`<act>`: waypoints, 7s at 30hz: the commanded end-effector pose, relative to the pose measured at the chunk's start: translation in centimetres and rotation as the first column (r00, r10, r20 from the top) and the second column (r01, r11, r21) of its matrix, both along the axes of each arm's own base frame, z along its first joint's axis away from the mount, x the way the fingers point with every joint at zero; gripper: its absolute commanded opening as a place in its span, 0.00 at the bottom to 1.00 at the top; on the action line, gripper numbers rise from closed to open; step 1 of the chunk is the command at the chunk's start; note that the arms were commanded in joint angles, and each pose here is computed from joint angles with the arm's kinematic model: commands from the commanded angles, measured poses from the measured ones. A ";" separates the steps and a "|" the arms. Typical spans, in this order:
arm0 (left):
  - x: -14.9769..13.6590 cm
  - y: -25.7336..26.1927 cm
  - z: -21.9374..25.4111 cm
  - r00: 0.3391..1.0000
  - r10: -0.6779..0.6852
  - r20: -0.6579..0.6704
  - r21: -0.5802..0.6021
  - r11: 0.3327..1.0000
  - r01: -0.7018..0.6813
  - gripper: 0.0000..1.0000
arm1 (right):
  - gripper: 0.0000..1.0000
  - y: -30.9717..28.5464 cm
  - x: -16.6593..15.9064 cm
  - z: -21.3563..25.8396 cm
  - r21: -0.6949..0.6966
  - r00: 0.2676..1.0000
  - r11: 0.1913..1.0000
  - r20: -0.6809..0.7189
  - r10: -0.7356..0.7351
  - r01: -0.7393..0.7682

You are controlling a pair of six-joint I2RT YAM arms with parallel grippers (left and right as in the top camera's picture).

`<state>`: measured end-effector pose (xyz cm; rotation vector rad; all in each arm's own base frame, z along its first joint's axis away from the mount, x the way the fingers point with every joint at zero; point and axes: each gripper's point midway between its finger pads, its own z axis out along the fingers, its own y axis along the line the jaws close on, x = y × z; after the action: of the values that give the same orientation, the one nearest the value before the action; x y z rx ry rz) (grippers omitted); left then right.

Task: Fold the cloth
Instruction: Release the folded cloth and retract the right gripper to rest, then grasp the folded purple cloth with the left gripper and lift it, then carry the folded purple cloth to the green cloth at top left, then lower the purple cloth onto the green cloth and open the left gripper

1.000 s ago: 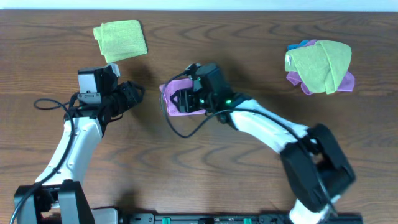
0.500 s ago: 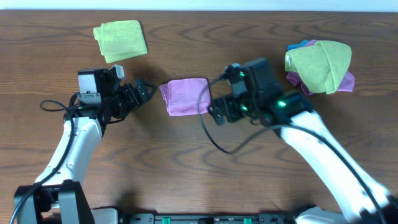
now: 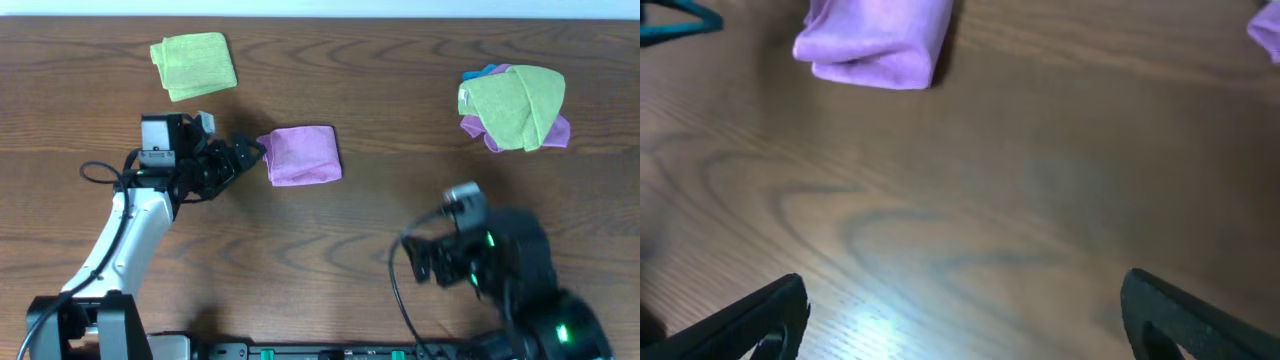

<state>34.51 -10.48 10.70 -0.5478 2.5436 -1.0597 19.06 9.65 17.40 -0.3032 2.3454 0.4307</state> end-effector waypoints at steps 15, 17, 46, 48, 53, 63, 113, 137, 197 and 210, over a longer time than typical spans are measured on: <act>-1.8 -0.4 -4.8 0.973 0.062 -0.221 0.009 0.998 -0.061 0.95 | 0.99 -1.5 -3.7 -0.1 0.311 0.973 0.926 0.015 -0.231 0.215; -1.8 -0.5 -5.5 0.966 0.070 -0.248 0.005 0.997 -0.071 0.95 | 0.99 -1.5 -3.7 -0.1 0.311 0.973 0.926 0.014 -0.230 0.215; 1.2 -5.4 -11.1 0.959 0.068 -0.276 -0.075 0.993 -0.092 0.92 | 0.99 -1.5 -3.7 -0.3 0.307 0.973 0.927 0.010 -0.230 0.216; 1.3 -5.7 -11.7 0.960 0.061 -0.272 -0.071 0.994 -0.083 0.84 | 0.99 -1.5 -3.7 -0.3 0.307 0.973 0.927 0.010 -0.230 0.216; 1.7 -6.6 -13.0 0.970 0.035 -0.240 -0.067 0.996 -0.052 0.57 | 0.99 -1.5 -3.7 -0.3 0.307 0.973 0.927 0.010 -0.230 0.216; 4.6 -8.2 -9.5 0.996 -0.058 -0.073 -0.178 0.983 0.044 0.06 | 0.99 -1.5 -3.7 -0.3 0.307 0.973 0.927 0.009 -0.230 0.216; 28.3 9.9 4.1 0.925 0.058 0.374 0.350 0.915 -0.199 0.05 | 0.99 -1.5 -3.7 -0.3 0.307 0.973 0.927 0.009 -0.230 0.216; 27.6 17.0 1.4 0.936 0.135 0.325 0.491 0.821 -0.289 0.08 | 0.99 -1.5 -3.7 -0.3 0.307 0.973 0.927 0.010 -0.230 0.216; 28.3 15.6 -1.4 0.944 0.129 0.303 0.506 0.818 -0.274 0.06 | 0.99 -1.5 -3.7 -0.3 0.307 0.973 0.927 0.010 -0.230 0.216; 27.5 12.9 -6.4 0.975 0.100 0.198 0.531 0.825 -0.192 0.06 | 0.99 -1.5 -3.7 -0.3 0.307 0.973 0.927 0.009 -0.230 0.216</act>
<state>61.85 3.32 4.54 -0.4653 2.4407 -0.2746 15.28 8.28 17.09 0.0761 2.2002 0.6511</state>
